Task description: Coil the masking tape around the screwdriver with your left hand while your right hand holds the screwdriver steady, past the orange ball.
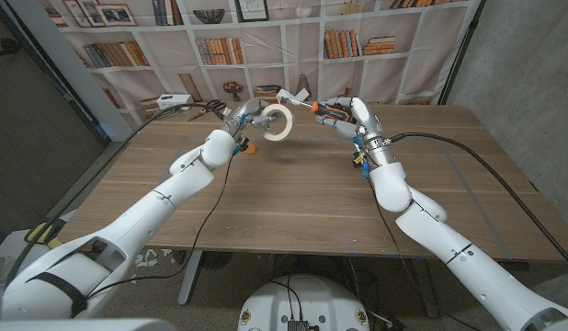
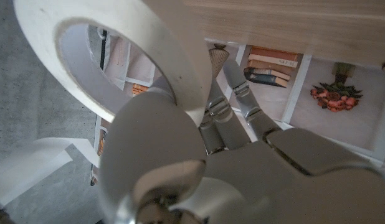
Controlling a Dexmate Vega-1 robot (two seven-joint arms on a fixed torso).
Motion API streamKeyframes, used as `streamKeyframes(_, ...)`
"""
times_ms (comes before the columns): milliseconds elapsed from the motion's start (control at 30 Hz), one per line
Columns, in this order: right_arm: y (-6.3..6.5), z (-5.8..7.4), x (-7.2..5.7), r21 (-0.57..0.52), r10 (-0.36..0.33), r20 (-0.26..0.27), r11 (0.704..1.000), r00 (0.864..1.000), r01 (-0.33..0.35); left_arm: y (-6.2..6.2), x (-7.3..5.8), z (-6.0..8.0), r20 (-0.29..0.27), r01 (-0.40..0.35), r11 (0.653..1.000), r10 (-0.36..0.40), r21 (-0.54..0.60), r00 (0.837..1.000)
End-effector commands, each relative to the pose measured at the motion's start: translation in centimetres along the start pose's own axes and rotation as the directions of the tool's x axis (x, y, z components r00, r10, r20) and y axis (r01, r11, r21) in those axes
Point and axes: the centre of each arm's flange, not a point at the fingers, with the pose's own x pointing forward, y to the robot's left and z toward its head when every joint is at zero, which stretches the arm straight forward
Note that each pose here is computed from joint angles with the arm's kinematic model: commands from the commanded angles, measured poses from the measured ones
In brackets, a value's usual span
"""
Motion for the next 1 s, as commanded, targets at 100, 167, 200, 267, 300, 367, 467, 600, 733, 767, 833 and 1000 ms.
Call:
streamKeyframes(100, -0.3, 0.3, -0.5, 0.038, 0.028, 0.013, 0.999, 1.0, -0.028, 2.2, 0.9, 3.1, 0.107, -0.267, 0.878, 0.245, 0.397, 0.964)
streamKeyframes(167, -0.3, 0.5, -0.4, 0.036, 0.038, 0.016, 0.999, 0.999, -0.038, 2.5, 1.3, 3.3, 0.119, -0.292, 0.866, 0.266, 0.405, 0.957)
streamKeyframes(200, -0.2, 0.5, -0.4, 0.034, 0.042, 0.016, 0.999, 0.999, -0.042, 2.7, 1.5, 3.4, 0.121, -0.299, 0.863, 0.273, 0.407, 0.954)
streamKeyframes(267, -0.1, 0.6, -0.4, 0.029, 0.053, 0.015, 0.998, 0.998, -0.053, 3.1, 1.9, 3.6, 0.133, -0.326, 0.856, 0.297, 0.4, 0.945)
streamKeyframes(300, 0.0, 0.6, -0.3, 0.029, 0.055, 0.013, 0.998, 0.998, -0.056, 3.3, 2.1, 3.7, 0.136, -0.339, 0.852, 0.31, 0.399, 0.941)
streamKeyframes(367, 0.2, 0.5, -0.4, 0.028, 0.06, 0.012, 0.998, 0.998, -0.061, 3.6, 2.4, 4.0, 0.15, -0.363, 0.845, 0.33, 0.394, 0.932)
streamKeyframes(467, 0.3, 0.5, -0.4, 0.029, 0.061, 0.009, 0.998, 0.998, -0.061, 3.9, 2.7, 4.4, 0.163, -0.391, 0.833, 0.355, 0.392, 0.92)
streamKeyframes(600, 0.3, 0.5, -0.4, 0.023, 0.062, 0.009, 0.998, 0.998, -0.062, 4.4, 3.1, 4.8, 0.185, -0.424, 0.816, 0.382, 0.393, 0.906)
streamKeyframes(733, 0.6, 0.5, -0.3, 0.009, 0.08, 0.004, 0.997, 0.997, -0.08, 5.1, 3.6, 5.4, 0.183, -0.451, 0.818, 0.412, 0.357, 0.893)
streamKeyframes(767, 0.6, 0.5, -0.3, 0.004, 0.082, 0.003, 0.997, 0.997, -0.082, 5.3, 3.7, 5.5, 0.18, -0.451, 0.825, 0.414, 0.34, 0.893)
streamKeyframes(833, 0.8, 0.5, -0.3, -0.002, 0.091, 0.003, 0.996, 0.996, -0.091, 5.6, 3.9, 5.7, 0.176, -0.459, 0.832, 0.424, 0.313, 0.888)
streamKeyframes(1000, 1.0, 0.4, -0.3, -0.03, 0.096, -0.004, 0.995, 0.995, -0.096, 6.2, 4.3, 6.3, 0.168, -0.452, 0.857, 0.422, 0.247, 0.891)
